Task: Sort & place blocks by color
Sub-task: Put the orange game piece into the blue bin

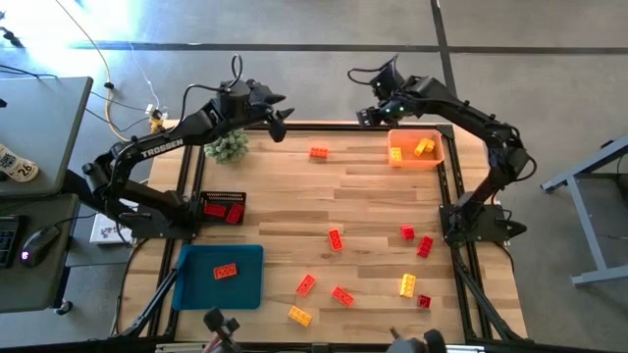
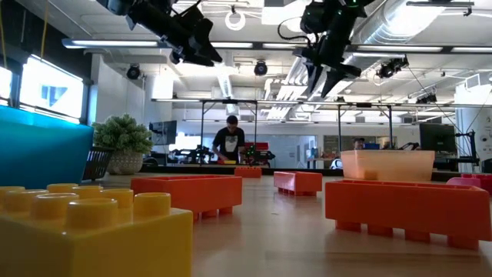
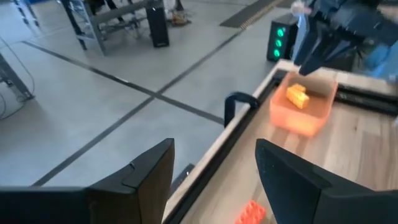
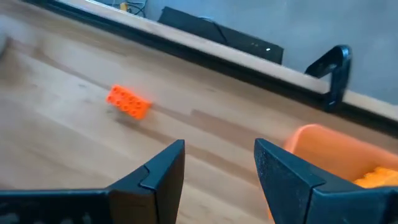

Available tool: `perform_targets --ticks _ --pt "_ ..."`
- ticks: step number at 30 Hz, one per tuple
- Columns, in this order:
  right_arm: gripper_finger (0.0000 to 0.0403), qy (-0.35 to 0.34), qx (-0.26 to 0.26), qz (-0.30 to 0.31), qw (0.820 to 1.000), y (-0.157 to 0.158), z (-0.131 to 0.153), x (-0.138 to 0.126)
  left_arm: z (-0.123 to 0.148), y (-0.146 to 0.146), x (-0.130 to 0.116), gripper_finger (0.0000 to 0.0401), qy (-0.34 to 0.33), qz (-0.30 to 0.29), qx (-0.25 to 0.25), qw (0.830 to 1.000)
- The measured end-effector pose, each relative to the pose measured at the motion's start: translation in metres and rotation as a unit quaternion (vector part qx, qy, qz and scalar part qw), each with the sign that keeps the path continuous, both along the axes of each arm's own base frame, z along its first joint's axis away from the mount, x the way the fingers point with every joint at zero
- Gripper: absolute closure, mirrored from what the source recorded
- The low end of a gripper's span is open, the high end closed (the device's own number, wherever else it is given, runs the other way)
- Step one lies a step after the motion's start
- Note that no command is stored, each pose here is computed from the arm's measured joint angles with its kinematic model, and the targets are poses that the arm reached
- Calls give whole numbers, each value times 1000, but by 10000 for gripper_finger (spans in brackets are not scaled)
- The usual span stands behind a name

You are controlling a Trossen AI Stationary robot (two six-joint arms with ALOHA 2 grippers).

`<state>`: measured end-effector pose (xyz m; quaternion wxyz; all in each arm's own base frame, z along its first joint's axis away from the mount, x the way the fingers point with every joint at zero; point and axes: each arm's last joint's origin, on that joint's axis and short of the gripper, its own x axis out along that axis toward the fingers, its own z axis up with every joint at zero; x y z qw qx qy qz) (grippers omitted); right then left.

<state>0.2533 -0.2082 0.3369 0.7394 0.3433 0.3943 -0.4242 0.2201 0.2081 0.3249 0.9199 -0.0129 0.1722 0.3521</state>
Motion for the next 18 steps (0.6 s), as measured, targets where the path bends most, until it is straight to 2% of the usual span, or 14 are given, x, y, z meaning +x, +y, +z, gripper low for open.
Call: perform_targets --ticks 9,18 --pt "222 -22 15 -15 1000 39 0 28 -9 -3 -2 187 43 -8 -24 999" --pt "222 -30 15 -1 999 75 0 47 -21 -10 -5 187 77 -37 -95 992"
